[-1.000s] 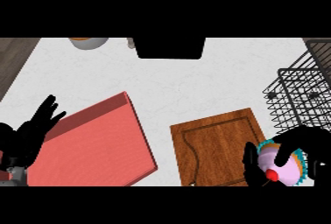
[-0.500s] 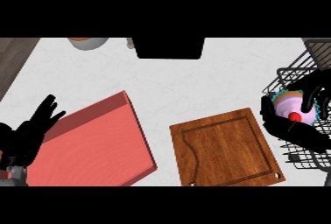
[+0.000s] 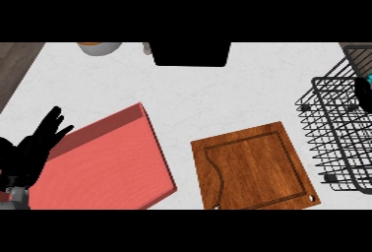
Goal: Pick the cupcake from the cutting board and place it in the tiered basket
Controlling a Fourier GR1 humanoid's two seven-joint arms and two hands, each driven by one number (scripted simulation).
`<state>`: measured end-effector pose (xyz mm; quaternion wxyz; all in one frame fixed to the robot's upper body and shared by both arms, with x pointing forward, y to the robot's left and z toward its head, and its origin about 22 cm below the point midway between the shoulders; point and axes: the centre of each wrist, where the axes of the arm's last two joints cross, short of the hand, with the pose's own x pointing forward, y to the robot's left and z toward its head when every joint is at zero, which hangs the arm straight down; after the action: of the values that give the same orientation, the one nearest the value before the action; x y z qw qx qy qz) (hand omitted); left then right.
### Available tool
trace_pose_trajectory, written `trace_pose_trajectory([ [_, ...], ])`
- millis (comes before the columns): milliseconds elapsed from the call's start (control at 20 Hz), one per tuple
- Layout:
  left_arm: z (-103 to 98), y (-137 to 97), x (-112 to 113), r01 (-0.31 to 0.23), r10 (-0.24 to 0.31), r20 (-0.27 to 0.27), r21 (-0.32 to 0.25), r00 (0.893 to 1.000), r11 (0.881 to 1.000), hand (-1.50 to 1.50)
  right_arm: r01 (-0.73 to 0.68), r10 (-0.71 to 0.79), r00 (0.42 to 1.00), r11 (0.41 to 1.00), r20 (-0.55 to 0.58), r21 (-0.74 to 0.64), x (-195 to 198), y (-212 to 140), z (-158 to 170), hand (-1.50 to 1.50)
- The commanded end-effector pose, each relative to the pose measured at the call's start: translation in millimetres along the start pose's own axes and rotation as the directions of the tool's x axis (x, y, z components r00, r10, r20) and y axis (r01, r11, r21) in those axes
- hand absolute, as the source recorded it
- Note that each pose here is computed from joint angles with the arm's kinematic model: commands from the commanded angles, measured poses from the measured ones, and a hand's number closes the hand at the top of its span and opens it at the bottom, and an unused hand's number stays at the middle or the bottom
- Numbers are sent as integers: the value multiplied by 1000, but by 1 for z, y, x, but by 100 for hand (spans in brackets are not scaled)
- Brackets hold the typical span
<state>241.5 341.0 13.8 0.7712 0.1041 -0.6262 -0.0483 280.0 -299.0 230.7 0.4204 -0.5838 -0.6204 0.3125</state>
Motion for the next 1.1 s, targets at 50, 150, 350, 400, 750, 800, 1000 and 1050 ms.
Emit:
trace_pose_trajectory([
  [50, 20, 1, -41, 3, -3, -152, 0, 988, 1000, 0, -193, 190, 977, 981, 98, 29, -34, -8, -28, 150],
  [150, 10, 20, -26, 5, -3, -163, 12, 987, 1000, 0, -183, 179, 976, 983, 121, 18, -41, -27, -46, 150],
  [350, 10, 15, -27, 12, -6, -166, 38, 986, 999, 0, -223, 211, 959, 974, 191, 43, -38, -25, -51, 150],
  [400, 5, -2, -32, 8, -4, -145, 28, 989, 1000, 0, -238, 224, 959, 969, 174, 64, -57, -25, -65, 150],
  [750, 15, 7, -42, 19, -15, -151, 25, 988, 999, 0, -254, 235, 966, 936, 107, 242, -74, 11, -67, 150],
  [800, 2, -2, -24, 2, -1, -144, 12, 990, 1000, 0, -225, 219, 974, 926, 55, 303, -80, 14, -72, 150],
  [1000, 8, 7, -31, 14, -11, -141, 20, 990, 1000, 0, -248, 303, 952, 842, -39, 479, -88, 27, -71, -150],
  [1050, 12, 6, -39, 21, -16, -164, 26, 986, 999, 0, -252, 320, 946, 827, -54, 502, -97, 25, -70, -150],
])
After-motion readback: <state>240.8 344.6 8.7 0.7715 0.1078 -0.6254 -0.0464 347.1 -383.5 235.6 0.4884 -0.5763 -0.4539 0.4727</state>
